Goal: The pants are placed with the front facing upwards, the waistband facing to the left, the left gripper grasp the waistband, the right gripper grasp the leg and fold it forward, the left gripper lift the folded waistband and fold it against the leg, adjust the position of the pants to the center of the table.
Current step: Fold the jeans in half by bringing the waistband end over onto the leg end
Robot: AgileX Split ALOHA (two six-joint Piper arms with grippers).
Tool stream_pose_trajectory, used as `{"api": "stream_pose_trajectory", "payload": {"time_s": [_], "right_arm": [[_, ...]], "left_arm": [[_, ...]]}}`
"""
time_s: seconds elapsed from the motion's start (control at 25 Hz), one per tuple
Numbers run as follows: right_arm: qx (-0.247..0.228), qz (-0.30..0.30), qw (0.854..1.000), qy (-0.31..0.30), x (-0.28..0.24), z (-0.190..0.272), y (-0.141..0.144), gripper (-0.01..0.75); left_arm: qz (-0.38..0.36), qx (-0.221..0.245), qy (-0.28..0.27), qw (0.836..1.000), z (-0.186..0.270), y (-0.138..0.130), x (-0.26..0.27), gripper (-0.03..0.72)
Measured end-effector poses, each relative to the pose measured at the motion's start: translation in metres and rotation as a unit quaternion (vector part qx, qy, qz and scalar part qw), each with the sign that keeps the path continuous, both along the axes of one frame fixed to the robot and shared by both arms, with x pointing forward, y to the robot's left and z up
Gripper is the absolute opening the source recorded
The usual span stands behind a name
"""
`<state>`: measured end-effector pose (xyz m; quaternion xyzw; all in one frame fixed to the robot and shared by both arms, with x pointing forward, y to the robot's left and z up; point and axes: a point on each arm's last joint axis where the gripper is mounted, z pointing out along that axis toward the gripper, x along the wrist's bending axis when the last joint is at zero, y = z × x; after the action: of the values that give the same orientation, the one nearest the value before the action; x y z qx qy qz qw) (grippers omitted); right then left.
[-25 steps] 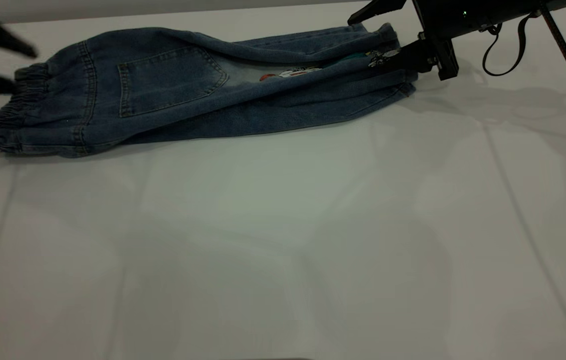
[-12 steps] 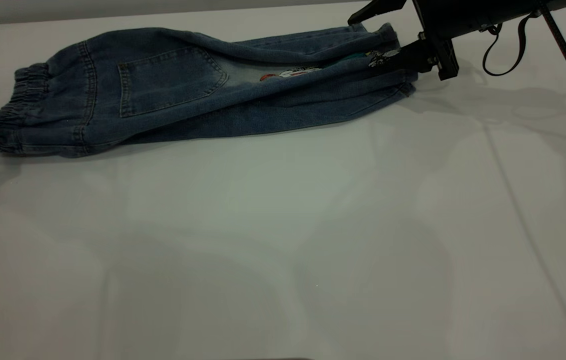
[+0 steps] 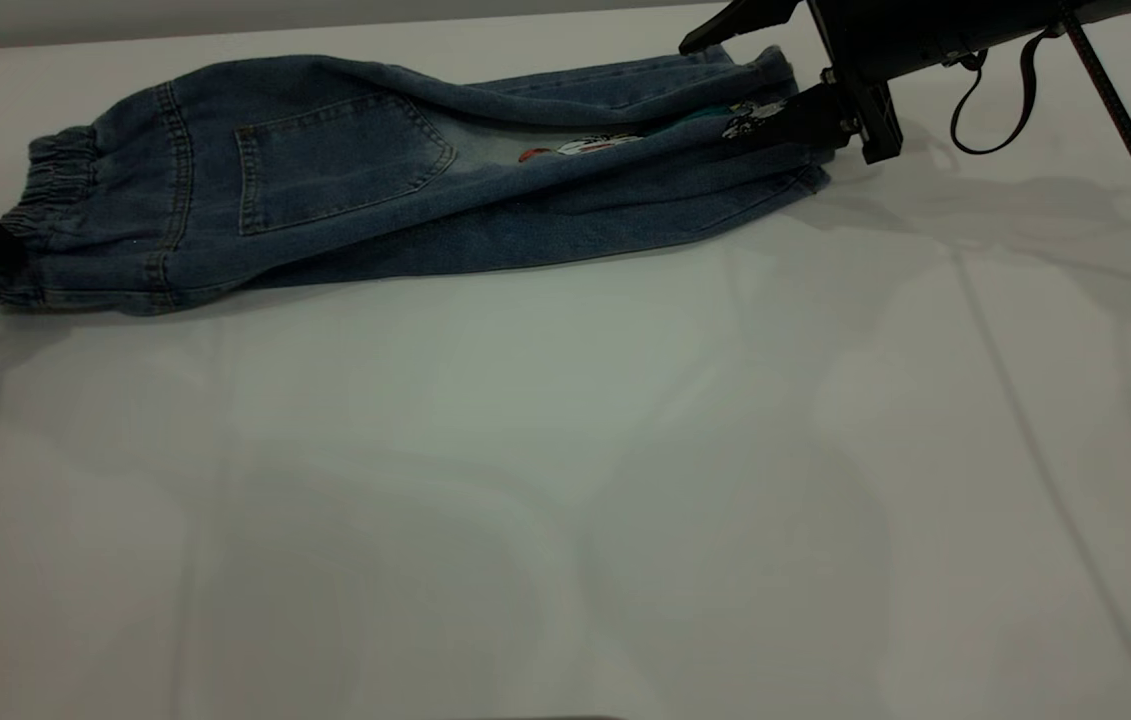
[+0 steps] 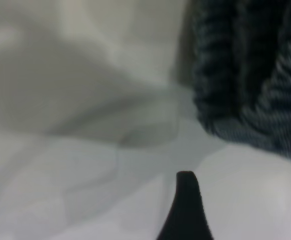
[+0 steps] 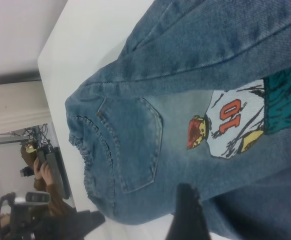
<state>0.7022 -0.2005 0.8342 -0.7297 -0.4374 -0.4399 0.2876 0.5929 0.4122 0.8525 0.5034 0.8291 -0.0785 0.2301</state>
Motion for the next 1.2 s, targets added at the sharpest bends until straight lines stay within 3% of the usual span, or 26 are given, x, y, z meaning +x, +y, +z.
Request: {"api": "stream_pose_trajectory", "payload": {"time_s": [0.52,0.8,1.2], "right_arm": [[-0.004,0.006,1.0,-0.005,0.0,0.0,0.0,0.451],[-0.005,0.008,1.0,-0.006,-0.001,0.0,0.0,0.451],[-0.007,0.01,1.0,-0.01,-0.001,0.0,0.0,0.451]], "left_arm": [[0.083,-0.067,-0.017,0.994,-0.033,-0.004,0.01,0.526],[0.1,-0.059,-0.028,0.993,-0.033,-0.002,0.013,0.522],[0.093,-0.057,-0.062,0.992,-0.034,-0.001,0.017,0.456]]}}
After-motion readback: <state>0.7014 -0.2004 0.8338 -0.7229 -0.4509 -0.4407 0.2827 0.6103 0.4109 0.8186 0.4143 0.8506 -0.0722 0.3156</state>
